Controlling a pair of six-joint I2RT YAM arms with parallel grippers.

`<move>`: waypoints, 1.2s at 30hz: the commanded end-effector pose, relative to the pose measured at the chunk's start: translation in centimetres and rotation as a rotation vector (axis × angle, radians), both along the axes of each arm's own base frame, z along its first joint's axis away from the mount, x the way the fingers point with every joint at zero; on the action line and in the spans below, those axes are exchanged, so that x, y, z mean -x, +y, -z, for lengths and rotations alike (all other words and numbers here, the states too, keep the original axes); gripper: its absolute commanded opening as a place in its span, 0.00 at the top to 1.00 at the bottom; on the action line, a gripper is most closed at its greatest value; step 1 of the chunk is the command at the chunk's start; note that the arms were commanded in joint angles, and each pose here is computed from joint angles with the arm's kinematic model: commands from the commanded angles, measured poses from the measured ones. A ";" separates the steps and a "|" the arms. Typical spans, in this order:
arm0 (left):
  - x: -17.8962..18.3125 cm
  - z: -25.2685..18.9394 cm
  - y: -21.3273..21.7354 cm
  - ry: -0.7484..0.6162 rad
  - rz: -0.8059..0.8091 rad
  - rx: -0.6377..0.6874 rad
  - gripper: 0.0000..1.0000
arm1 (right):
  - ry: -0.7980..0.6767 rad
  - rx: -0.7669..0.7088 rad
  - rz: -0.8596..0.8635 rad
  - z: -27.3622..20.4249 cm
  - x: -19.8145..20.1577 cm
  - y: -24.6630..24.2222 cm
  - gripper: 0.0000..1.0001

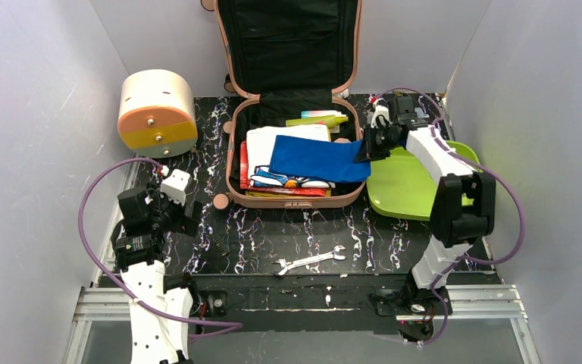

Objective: Open, take out, and arrange the luggage
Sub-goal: Place the clothes in the bin.

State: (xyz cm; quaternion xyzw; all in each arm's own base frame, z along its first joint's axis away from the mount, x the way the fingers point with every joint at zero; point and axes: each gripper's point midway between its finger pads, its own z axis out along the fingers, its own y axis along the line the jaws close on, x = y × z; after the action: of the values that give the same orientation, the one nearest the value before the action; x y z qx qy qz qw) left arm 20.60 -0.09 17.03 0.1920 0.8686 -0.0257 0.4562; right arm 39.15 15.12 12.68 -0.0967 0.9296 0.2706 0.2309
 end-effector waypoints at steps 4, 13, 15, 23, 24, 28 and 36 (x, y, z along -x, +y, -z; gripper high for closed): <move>0.3 0.1 -0.8 0.001 0.018 0.074 0.02 | -0.205 0.187 0.046 -4.4 2.4 -4.9 0.99; 0.3 0.1 -0.9 -0.001 0.024 0.080 0.02 | -0.220 0.425 0.136 -3.4 3.9 -11.7 0.99; 0.3 0.1 -0.9 -0.002 0.024 0.081 0.02 | -0.190 0.447 0.141 -2.2 4.2 -13.4 0.99; 0.3 0.1 -1.0 -0.003 0.028 0.086 0.02 | -0.128 0.518 0.160 1.3 4.7 -19.7 0.99; 0.3 0.1 -1.0 -0.002 0.027 0.087 0.02 | -0.125 0.520 0.159 1.6 4.7 -20.2 0.99; 0.3 0.0 -1.0 -0.003 0.028 0.088 0.02 | -0.108 0.524 0.149 2.7 4.6 -21.4 0.99; 0.4 0.1 -1.0 -0.001 0.030 0.093 0.02 | -0.079 0.562 0.161 4.6 4.0 -24.3 0.99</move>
State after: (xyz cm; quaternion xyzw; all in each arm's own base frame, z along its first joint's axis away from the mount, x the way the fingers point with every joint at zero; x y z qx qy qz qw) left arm 20.61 -0.66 17.40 0.1844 0.8615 -0.0564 0.4697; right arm 34.04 -7.24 8.01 -0.0862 0.9680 0.0007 0.2355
